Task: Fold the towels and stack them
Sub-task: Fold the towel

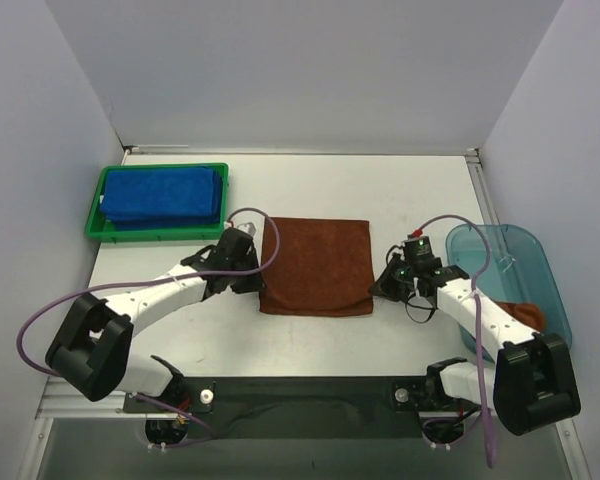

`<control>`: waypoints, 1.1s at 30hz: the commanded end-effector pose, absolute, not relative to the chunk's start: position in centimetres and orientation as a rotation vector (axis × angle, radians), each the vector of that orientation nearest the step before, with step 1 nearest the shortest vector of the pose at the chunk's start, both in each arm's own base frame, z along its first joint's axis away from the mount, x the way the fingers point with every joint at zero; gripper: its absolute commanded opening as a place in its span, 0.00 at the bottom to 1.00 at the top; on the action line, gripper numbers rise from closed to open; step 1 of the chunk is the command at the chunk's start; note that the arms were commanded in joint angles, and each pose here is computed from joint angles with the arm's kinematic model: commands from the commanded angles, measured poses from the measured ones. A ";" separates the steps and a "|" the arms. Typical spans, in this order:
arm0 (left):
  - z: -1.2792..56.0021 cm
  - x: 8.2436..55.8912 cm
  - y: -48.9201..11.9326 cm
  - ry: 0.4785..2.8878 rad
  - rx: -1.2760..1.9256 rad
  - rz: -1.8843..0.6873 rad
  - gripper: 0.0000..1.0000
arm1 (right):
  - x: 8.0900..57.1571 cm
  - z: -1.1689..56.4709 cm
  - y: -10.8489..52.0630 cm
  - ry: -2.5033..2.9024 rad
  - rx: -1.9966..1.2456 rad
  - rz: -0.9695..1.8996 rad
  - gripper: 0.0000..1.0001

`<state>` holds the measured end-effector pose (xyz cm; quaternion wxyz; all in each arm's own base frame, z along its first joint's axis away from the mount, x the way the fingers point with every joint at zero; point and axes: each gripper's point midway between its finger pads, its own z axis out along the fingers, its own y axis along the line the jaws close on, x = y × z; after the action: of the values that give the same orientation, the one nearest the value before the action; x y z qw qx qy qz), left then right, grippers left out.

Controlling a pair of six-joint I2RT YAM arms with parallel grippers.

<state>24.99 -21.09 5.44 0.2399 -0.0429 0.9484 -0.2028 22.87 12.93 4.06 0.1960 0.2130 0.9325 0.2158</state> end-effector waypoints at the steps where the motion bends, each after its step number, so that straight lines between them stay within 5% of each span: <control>1: 9.4 27.2 -22.2 2.507 -0.076 -0.585 0.00 | 24.8 7.1 13.0 2.548 0.550 0.599 0.00; 11: 14.4 25.8 -21.5 2.438 -0.100 -0.648 0.00 | 23.1 10.3 12.7 2.496 0.535 0.632 0.00; 33: 0.1 19.7 -19.3 2.773 -0.148 -0.525 0.00 | 17.4 -0.4 9.8 2.766 0.703 0.427 0.00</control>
<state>20.21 -20.12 1.67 0.1650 -0.0522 0.9634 -0.2048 17.60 10.72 0.21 0.1238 0.2381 0.9488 0.1664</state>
